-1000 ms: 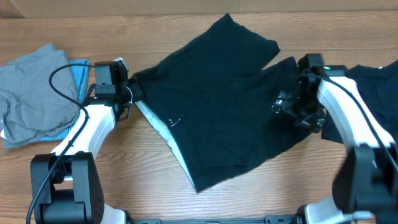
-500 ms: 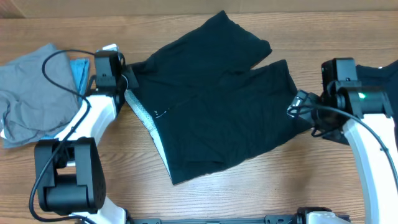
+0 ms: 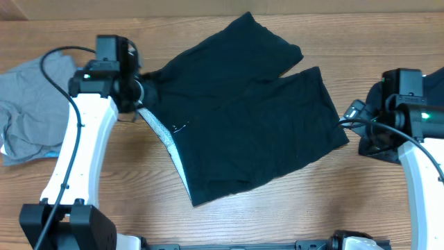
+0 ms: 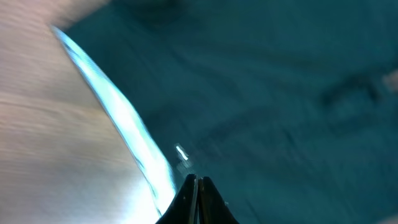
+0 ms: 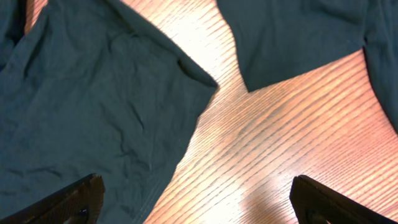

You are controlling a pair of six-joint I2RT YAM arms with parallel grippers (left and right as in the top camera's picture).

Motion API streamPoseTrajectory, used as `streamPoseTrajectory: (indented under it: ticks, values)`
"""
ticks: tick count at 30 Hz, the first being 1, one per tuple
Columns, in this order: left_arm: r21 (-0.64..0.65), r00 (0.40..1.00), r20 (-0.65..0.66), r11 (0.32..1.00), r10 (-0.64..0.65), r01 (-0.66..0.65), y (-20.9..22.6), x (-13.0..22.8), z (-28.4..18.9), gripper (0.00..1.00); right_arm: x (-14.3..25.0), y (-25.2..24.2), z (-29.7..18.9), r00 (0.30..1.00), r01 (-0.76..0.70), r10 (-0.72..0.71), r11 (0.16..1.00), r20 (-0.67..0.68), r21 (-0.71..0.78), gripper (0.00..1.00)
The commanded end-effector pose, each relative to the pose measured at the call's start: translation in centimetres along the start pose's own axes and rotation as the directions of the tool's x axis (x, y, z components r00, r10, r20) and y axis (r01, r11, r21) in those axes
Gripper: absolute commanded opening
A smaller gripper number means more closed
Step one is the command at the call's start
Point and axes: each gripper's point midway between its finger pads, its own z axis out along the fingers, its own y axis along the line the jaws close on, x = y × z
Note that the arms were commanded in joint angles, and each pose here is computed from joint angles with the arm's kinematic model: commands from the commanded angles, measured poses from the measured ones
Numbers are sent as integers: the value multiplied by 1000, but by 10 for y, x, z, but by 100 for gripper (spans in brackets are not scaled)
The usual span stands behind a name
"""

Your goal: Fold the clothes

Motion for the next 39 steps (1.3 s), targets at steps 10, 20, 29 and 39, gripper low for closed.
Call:
streamPoseTrajectory:
  ticks: [10,20,29,39]
  values:
    - [24,881,-444,984,166,-174,-56,151,13,4,14,-9,17,998,-30,29,999,-64,-14,100]
    - [-217,931,-361,965,58,-145,-16,151,43,77,16,-3,23,997,-31,28,998,-74,-45,100]
    - [-160,973,-227,987,-36,-1,3,121,79,56,17,-3,23,996,-31,27,998,-81,-50,100]
    - [-158,977,-190,985,-96,66,31,123,102,52,18,-2,23,996,-32,27,998,-83,-55,100]
